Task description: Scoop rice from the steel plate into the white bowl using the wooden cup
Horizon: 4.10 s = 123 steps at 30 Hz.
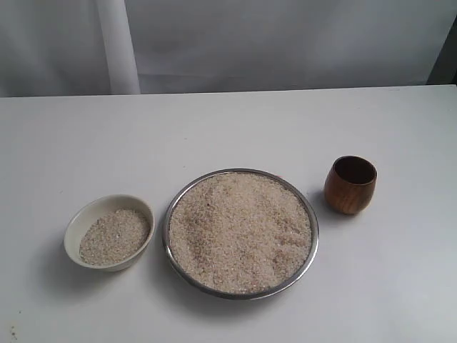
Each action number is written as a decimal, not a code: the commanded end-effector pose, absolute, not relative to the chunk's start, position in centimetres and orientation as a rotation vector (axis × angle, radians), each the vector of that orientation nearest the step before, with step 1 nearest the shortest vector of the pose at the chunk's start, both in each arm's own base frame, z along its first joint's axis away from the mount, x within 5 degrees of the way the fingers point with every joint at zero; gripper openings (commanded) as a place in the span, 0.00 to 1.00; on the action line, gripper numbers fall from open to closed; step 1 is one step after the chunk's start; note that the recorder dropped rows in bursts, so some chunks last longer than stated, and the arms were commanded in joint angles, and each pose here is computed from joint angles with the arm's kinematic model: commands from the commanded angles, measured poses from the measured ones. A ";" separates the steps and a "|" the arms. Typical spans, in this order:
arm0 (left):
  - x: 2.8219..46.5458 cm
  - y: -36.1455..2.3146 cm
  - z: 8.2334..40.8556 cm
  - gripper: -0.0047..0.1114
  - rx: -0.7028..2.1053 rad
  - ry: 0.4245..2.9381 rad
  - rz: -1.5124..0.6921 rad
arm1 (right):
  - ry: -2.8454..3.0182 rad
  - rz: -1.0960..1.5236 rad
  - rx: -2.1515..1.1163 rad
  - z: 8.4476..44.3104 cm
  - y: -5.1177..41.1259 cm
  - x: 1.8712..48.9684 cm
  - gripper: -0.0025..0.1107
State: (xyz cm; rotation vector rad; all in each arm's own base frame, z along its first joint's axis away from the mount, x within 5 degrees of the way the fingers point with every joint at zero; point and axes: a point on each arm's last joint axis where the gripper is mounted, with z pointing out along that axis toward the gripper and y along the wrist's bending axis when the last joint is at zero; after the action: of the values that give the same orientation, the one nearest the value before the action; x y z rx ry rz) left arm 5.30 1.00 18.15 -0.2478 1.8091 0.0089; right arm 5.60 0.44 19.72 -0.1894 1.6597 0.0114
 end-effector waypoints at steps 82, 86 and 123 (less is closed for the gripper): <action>5.3 1.0 18.3 0.04 -0.248 1.797 -0.001 | 1.877 0.248 -0.257 11.3 5.2 21.2 0.02; 5.3 1.0 18.3 0.04 -0.248 1.797 -0.001 | 1.920 0.262 -0.276 10.3 5.3 21.1 0.02; 5.3 1.0 18.3 0.04 -0.248 1.797 -0.001 | 1.922 0.247 -0.247 10.1 5.1 21.2 0.95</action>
State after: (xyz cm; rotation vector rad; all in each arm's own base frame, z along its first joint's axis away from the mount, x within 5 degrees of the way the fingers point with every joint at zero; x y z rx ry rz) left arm 5.30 1.00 18.15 -0.2478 1.8091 0.0089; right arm 21.42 4.83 10.10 -0.2065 1.9337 0.2205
